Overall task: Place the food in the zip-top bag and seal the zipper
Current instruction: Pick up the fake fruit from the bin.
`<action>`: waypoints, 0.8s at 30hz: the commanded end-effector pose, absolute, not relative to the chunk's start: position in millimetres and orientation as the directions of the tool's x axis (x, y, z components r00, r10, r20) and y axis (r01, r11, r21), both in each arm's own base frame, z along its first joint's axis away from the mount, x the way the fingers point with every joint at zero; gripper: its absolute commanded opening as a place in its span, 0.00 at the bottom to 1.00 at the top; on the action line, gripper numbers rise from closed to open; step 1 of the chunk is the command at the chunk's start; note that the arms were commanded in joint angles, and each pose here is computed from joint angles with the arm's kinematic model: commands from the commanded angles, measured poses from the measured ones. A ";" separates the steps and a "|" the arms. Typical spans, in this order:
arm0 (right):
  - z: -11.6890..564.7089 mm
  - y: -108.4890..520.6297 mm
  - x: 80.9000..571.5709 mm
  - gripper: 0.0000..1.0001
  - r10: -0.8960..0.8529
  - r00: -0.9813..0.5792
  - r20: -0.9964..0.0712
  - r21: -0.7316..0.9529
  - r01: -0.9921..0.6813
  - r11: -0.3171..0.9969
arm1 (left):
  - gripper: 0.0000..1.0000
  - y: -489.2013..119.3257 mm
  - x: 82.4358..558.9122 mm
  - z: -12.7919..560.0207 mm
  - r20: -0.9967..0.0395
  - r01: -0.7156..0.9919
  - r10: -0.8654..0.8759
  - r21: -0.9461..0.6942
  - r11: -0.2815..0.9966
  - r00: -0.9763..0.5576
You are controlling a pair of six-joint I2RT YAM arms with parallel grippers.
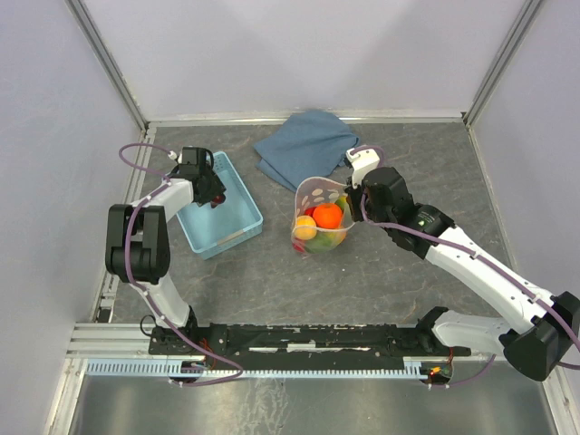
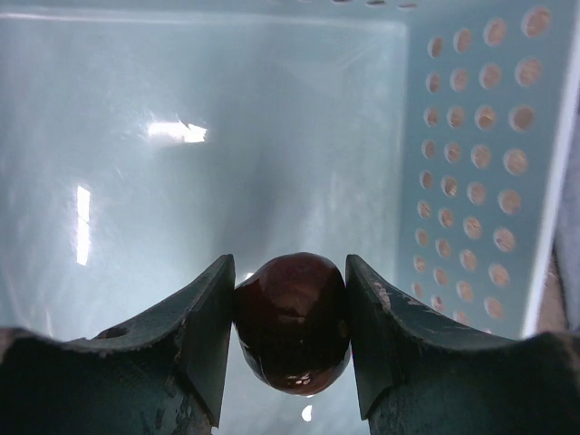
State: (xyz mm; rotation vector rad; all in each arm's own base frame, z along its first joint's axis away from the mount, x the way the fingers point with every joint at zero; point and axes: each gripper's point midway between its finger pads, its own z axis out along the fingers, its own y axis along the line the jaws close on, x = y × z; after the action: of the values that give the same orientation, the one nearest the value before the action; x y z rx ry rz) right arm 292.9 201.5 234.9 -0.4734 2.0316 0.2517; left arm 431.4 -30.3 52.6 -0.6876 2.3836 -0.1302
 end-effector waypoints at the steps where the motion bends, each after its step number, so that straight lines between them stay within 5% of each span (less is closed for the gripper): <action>1: 250.7 206.7 296.4 0.02 -0.189 -0.411 -0.892 0.008 -0.432 0.902 | 0.29 -46.4 443.0 93.0 -0.597 -0.400 -0.580 -0.419 0.815 -0.555; 10: 248.4 209.4 297.6 0.02 -0.190 -0.422 -0.887 0.014 -0.434 0.901 | 0.27 -60.1 431.5 94.4 -0.571 -0.370 -0.594 -0.468 0.803 -0.567; 24: 254.0 210.3 298.2 0.02 -0.188 -0.418 -0.889 0.015 -0.436 0.900 | 0.27 -123.6 403.1 190.0 -0.589 -0.109 -0.613 -0.669 0.736 -0.527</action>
State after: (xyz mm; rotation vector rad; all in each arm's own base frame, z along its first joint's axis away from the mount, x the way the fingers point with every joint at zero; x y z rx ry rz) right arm 293.2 205.0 226.3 -0.4830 2.0658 0.2553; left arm 407.9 -96.0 142.3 -0.6073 2.1672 -0.5805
